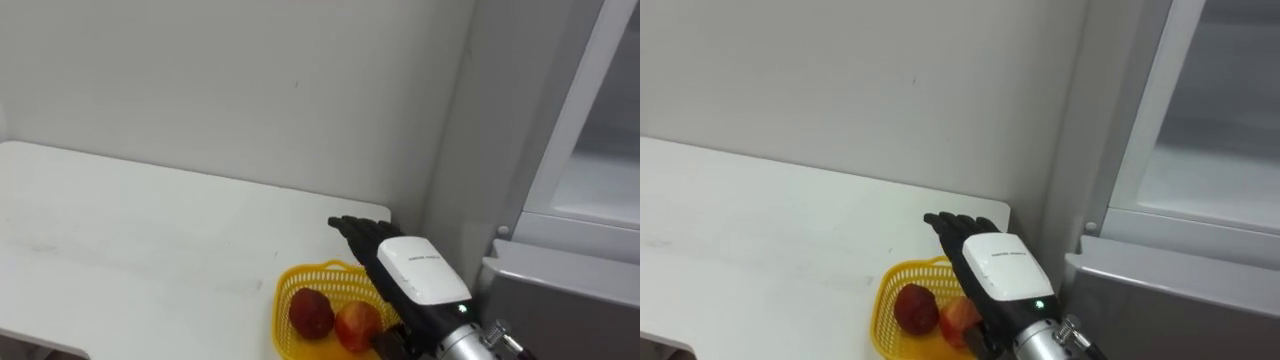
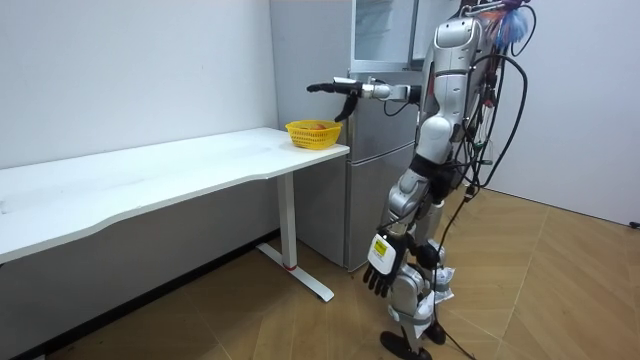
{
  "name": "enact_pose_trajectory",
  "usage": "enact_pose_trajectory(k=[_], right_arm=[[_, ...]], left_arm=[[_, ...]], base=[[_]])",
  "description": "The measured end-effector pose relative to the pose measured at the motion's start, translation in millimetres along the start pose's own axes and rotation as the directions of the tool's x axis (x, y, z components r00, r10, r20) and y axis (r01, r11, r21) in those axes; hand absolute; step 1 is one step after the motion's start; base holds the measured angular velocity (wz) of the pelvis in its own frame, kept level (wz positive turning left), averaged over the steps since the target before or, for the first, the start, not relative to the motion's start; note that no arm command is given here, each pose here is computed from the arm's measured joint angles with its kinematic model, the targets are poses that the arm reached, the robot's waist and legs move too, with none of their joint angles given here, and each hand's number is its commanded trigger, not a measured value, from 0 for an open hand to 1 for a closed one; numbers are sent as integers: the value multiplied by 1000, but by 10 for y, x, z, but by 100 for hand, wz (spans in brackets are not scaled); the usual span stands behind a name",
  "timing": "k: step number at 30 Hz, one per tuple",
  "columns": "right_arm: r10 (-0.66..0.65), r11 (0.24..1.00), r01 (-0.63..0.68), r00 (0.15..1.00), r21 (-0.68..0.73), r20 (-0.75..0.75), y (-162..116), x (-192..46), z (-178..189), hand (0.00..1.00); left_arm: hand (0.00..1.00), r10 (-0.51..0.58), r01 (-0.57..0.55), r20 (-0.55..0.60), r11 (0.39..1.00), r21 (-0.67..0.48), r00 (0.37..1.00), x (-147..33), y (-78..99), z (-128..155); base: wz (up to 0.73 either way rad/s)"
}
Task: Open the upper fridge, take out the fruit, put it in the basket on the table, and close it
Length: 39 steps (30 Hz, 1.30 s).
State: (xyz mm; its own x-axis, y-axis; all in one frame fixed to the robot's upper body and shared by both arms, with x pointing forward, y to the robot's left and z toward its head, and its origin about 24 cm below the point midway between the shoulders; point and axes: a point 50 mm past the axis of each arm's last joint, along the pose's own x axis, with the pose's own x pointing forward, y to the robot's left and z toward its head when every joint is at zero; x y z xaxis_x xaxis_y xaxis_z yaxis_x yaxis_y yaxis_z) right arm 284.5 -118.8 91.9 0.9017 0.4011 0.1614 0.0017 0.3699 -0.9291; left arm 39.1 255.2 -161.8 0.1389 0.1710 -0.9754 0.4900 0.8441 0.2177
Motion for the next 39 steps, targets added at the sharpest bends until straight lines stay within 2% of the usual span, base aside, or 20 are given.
enact_pose_trajectory(k=[7, 13, 21, 26, 32, 39], right_arm=[[-41, 992, 36, 999, 122, 36, -80, 8, 84, 0], [-109, 985, 88, 985, 151, 137, -226, -75, 335, 0], [-114, 978, 77, 976, 194, 187, -239, -202, 485, 0], [-109, 973, 69, 978, 221, 175, -213, -400, 482, 0], [-56, 974, 34, 994, 223, 94, -143, -580, 319, 0], [-75, 978, 45, 987, 201, 144, -343, -690, 299, 0]], left_arm=[[0, -1, 1, 9, 1000, -1, 1000, -1, 0, 7], [0, -5, 5, 20, 1000, 5, 1000, 0, -2, 24], [0, -11, 10, 31, 1000, 24, 999, 6, -35, 66], [0, -22, 22, 21, 1000, 14, 1000, 16, -38, 46], [0, -31, 31, 8, 999, 13, 999, 17, -57, 9], [0, -37, 37, 21, 999, 6, 999, 19, -62, 2]], base=[[0], [0], [-6], [-8], [-13], [-8]])
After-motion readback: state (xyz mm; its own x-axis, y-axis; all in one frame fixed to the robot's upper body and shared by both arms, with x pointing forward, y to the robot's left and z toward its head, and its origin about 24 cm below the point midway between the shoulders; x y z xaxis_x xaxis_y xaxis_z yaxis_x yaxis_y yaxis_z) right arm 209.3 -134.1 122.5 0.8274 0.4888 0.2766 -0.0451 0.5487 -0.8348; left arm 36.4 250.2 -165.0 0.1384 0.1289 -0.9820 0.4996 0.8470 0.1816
